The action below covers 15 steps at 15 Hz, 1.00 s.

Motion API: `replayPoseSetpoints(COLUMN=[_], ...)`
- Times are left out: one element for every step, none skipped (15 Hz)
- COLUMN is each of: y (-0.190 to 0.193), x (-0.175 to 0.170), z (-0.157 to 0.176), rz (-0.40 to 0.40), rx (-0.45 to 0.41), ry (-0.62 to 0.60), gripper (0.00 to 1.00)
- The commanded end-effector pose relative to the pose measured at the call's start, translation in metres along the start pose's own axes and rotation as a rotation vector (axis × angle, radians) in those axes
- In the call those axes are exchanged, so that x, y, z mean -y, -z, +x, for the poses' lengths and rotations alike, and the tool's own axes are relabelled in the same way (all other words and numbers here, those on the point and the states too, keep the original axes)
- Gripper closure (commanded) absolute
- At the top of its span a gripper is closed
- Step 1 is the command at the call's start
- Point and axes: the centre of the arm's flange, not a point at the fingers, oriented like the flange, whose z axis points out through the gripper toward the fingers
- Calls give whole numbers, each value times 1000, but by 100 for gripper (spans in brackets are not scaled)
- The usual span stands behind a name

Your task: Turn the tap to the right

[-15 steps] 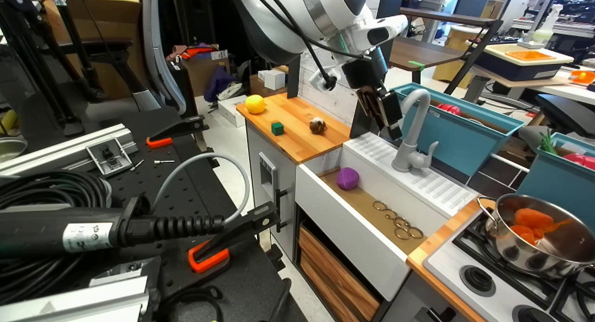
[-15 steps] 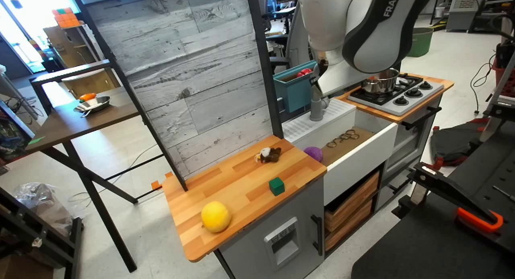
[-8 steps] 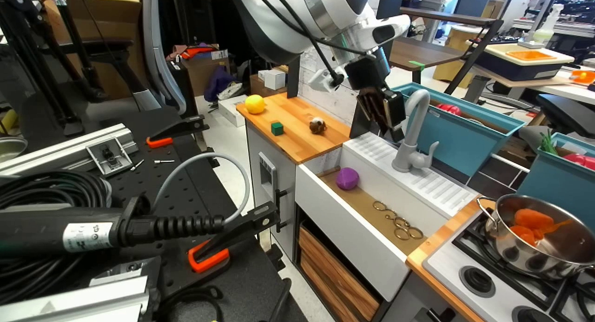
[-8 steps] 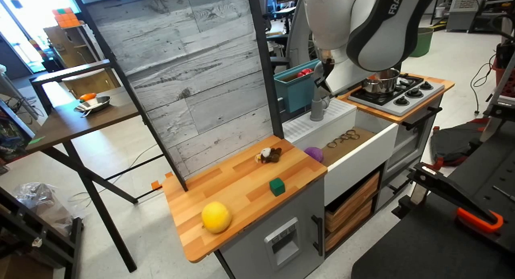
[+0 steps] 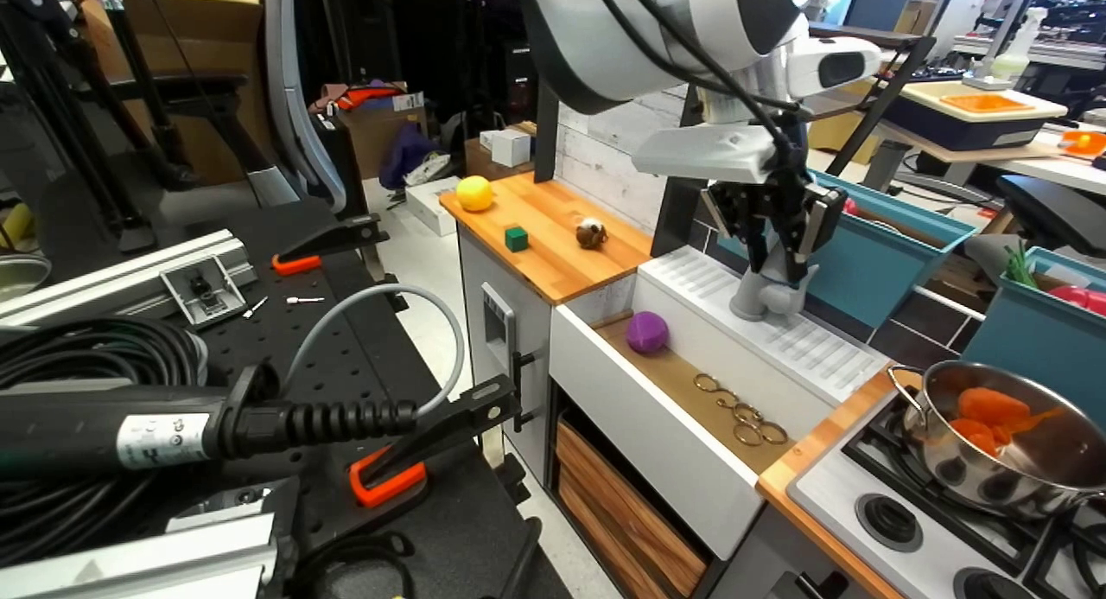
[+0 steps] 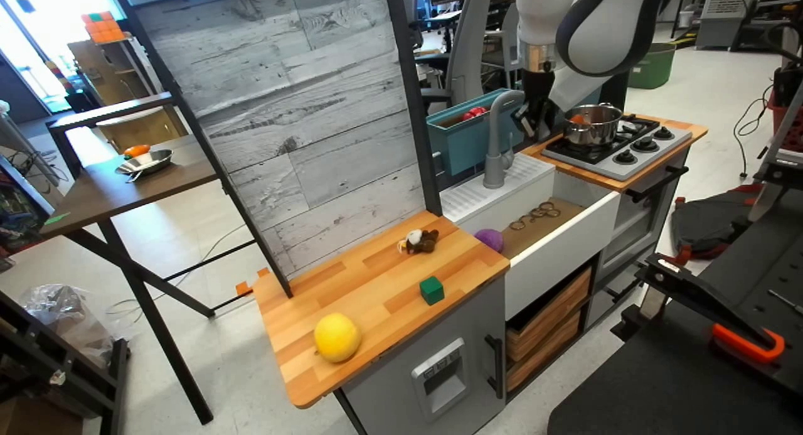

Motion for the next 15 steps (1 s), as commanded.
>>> replayPoseSetpoints(y=[-51, -54, -55, -59, -61, -64, -66, -68, -69, -69, -67, -64, -59, -55, -48], x=[-53, -60, -67, -73, -79, -83, -89, -92, -96, -99, -99, -99, -97, -96, -93], z=[35, 42, 48, 53, 57, 61, 65, 68, 70, 71, 70, 69, 66, 63, 58], rz=[52, 70, 84, 101, 114, 123, 136, 147, 152, 160, 168, 174, 183, 185, 187], rx=[53, 62, 73, 82, 91, 101, 114, 124, 136, 145, 150, 153, 148, 149, 150], ry=[178, 219, 260, 298, 337, 373, 405, 436, 467, 495, 521, 544, 564, 583, 595], gripper=[83, 83, 83, 83, 83, 83, 83, 83, 83, 83, 83, 83, 83, 75, 33])
